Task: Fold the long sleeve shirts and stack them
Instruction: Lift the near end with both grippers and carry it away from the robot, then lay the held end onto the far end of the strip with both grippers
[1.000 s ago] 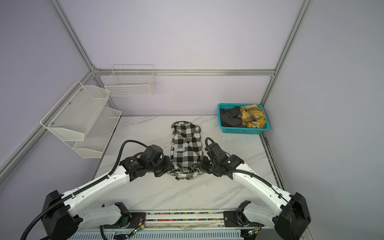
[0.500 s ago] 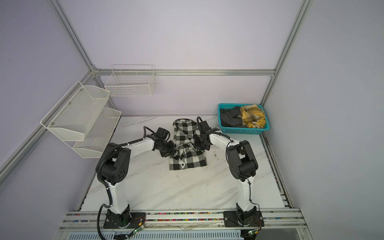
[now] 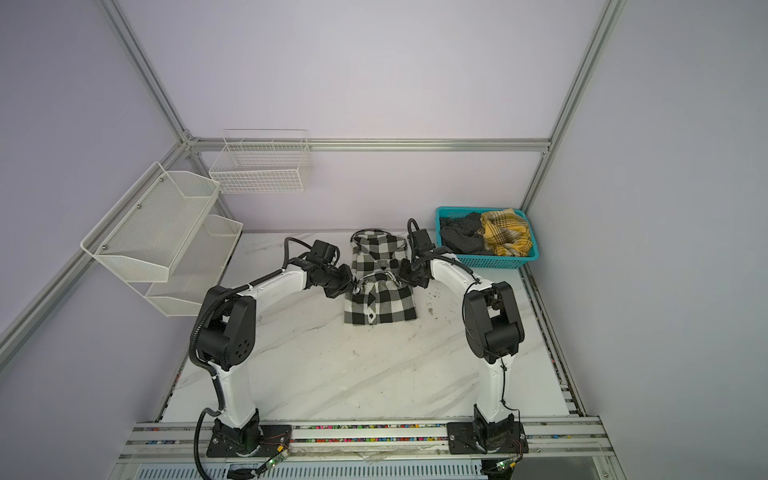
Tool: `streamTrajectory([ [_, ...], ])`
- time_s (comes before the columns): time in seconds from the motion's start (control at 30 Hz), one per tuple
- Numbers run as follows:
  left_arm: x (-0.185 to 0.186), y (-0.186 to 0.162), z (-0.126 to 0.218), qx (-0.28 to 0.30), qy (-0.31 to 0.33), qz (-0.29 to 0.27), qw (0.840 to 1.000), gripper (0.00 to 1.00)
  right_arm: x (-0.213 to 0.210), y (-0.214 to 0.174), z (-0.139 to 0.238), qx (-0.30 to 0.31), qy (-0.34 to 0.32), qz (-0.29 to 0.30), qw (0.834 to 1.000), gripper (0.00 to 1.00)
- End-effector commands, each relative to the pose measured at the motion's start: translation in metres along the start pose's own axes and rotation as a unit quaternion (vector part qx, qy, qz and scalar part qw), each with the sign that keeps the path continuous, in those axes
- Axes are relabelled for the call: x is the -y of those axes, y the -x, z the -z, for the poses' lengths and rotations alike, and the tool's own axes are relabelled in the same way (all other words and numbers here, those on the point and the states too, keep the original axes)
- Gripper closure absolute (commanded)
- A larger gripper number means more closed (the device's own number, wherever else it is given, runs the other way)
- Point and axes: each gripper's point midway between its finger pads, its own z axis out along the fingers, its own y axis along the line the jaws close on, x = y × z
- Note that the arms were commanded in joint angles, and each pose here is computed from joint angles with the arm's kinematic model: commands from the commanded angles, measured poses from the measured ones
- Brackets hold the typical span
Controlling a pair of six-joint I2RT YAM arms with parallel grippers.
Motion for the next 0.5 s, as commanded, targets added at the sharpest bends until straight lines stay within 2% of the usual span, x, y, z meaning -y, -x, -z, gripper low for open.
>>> streamTrajectory([
  [0.0,0.042,0.034,-0.003,0.020,-0.055,-0.032,0.998,1.00,0.009,0.017,-0.013,0.005,-0.001,-0.017,1.000,1.00],
  [0.07,0.040,0.039,-0.015,0.012,-0.049,-0.037,0.998,1.00,0.009,0.021,-0.024,0.000,0.001,-0.020,1.000,1.00],
  [0.1,0.039,0.041,-0.020,0.006,-0.048,-0.038,0.998,0.92,0.009,0.023,-0.028,-0.002,-0.001,-0.023,1.000,0.91],
  [0.13,0.036,0.043,-0.022,0.002,-0.043,-0.037,0.998,0.73,0.009,0.027,-0.030,0.000,-0.003,-0.028,1.000,0.73],
  [0.17,0.030,0.046,-0.021,0.002,-0.032,-0.033,0.999,0.62,0.007,0.030,-0.029,0.001,0.000,-0.028,1.000,0.54],
  [0.2,0.024,0.051,-0.016,0.010,-0.024,-0.027,0.999,0.53,0.003,0.035,-0.025,0.007,0.004,-0.026,1.000,0.43],
  [0.27,0.014,0.063,0.002,0.036,-0.019,-0.009,0.999,0.37,-0.006,0.047,-0.012,0.027,0.012,-0.017,0.999,0.36],
  [0.33,0.014,0.079,0.032,0.076,-0.017,-0.005,0.997,0.27,-0.014,0.061,0.007,0.051,0.014,-0.009,0.999,0.31],
  [0.43,0.029,0.093,0.077,0.121,-0.024,-0.014,0.992,0.08,-0.015,0.076,0.034,0.082,-0.010,0.003,0.997,0.32],
  [0.47,0.035,0.094,0.089,0.127,-0.025,-0.018,0.991,0.08,-0.015,0.078,0.041,0.089,-0.018,0.008,0.996,0.33],
])
